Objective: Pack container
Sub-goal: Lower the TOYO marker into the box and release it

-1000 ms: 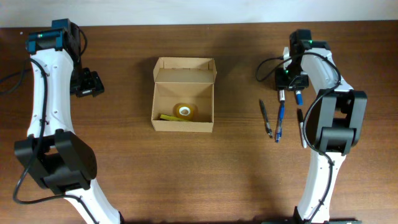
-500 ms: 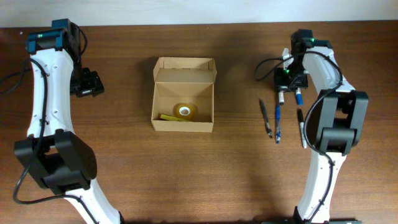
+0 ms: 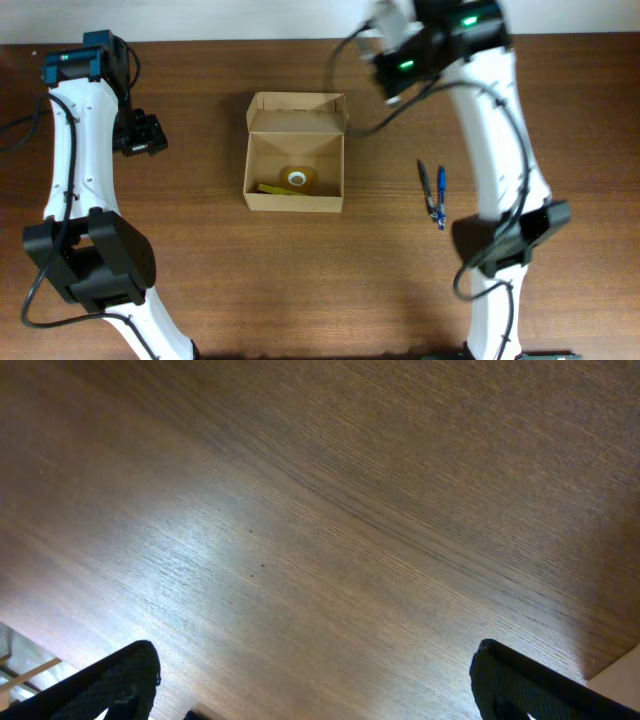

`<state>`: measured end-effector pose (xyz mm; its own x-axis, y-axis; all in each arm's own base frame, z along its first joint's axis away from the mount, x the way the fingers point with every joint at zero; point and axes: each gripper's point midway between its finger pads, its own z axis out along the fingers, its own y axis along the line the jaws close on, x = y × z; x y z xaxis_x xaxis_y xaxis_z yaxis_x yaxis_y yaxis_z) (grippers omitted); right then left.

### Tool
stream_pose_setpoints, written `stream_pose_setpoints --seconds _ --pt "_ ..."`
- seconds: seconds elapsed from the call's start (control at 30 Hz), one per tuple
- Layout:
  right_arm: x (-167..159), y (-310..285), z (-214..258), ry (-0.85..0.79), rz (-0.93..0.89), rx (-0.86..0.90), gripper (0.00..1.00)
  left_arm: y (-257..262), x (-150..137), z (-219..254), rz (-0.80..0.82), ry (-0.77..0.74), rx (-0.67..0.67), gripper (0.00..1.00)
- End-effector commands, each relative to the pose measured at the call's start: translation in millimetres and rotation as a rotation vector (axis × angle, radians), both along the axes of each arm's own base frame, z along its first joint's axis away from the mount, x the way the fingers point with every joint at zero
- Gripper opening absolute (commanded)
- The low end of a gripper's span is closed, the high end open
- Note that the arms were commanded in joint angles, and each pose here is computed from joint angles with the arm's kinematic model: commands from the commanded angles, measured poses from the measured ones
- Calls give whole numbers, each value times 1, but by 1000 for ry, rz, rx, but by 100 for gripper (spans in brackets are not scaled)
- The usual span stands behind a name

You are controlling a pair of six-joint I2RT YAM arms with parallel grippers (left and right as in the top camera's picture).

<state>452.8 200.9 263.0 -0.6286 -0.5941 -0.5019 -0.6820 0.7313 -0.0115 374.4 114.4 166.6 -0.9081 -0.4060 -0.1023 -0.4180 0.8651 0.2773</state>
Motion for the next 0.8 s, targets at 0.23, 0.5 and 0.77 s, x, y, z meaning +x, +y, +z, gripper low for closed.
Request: stream_pose_setpoints --seconds 0.23,0.5,0.77 --pt "-60 102 -78 -19 689 -280 4 2 0 -4 -2 12 -2 100" --pt "-63 105 -155 75 722 -306 4 2 0 -4 -2 12 -2 100" --pt "-71 100 -217 143 671 -301 4 2 0 -4 -2 12 -2 100"
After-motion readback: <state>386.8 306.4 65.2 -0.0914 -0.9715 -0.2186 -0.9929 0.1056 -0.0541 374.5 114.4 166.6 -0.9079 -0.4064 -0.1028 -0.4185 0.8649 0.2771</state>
